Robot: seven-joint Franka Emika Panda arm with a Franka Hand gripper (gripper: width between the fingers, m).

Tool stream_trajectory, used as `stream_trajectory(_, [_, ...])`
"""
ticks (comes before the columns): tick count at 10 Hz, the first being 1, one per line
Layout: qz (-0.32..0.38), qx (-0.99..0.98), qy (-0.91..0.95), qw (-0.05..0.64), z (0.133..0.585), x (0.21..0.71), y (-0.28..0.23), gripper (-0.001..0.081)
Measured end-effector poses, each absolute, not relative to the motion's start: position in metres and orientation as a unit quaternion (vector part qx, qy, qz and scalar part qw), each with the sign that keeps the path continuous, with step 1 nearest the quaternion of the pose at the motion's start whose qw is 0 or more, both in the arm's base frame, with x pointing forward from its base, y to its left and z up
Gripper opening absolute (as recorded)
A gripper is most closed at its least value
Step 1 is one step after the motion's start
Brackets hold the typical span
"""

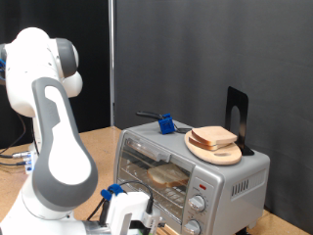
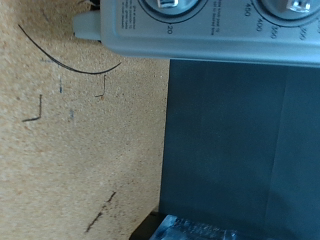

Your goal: Make a piece of toast with the oven

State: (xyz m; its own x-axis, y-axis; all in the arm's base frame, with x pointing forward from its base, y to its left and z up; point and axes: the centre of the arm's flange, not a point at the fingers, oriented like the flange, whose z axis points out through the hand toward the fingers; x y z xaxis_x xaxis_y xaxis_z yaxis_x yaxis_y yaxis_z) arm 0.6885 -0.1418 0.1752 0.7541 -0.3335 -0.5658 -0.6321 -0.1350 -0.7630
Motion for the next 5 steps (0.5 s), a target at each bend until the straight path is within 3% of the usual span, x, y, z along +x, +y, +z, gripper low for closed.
stream_trajectory(5, [0.103,-0.736,0.318,0.589,0.155,0.687,-0.106,0.0805])
